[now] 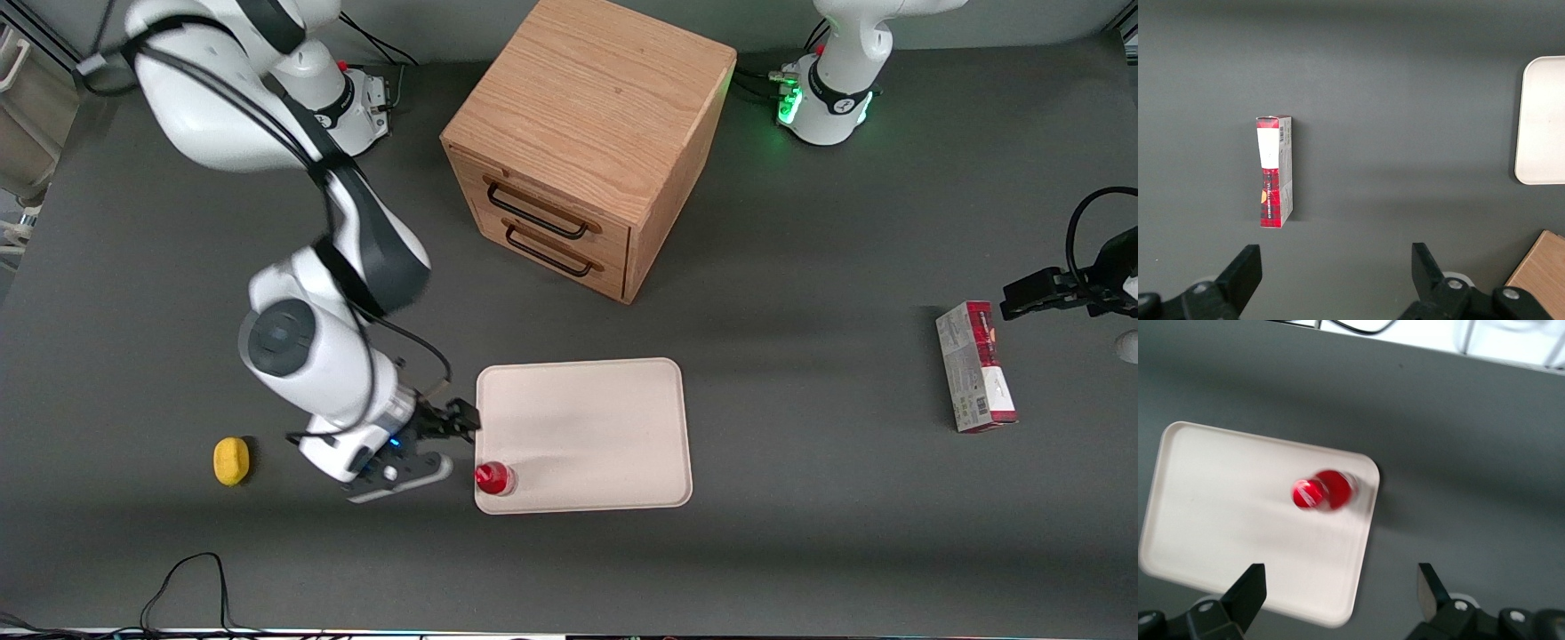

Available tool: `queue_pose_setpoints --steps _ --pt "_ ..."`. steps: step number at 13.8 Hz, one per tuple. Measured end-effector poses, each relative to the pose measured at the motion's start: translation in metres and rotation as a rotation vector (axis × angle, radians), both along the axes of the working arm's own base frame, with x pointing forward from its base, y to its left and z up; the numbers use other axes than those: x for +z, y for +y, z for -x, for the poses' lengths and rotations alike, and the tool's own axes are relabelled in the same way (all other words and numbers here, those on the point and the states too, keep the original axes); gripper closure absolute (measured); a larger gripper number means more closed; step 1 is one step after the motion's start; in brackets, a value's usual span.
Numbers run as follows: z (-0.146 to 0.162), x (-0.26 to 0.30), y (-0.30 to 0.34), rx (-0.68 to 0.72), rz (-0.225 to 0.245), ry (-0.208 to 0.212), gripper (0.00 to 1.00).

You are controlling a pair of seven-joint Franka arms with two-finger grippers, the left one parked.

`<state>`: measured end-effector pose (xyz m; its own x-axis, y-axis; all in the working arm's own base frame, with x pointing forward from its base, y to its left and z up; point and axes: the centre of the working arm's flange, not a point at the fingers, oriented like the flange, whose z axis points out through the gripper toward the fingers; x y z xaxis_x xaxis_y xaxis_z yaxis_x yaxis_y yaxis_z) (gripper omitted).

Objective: Place coke bottle on tray

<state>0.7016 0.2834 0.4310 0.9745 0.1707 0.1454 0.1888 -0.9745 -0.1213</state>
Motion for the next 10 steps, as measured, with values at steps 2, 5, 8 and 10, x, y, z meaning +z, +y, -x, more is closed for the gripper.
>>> queue_pose_setpoints --steps 2,5,8,10 --pt "0.029 0.029 -0.056 -0.05 0.018 0.047 0.0" --pt "0.095 0.056 -0.158 -0.152 0.086 0.138 0.0" --pt "0.16 0.092 -0.238 -0.253 0.083 0.203 0.0" --pt "0.194 0.119 -0.265 -0.275 0.083 0.175 0.0"
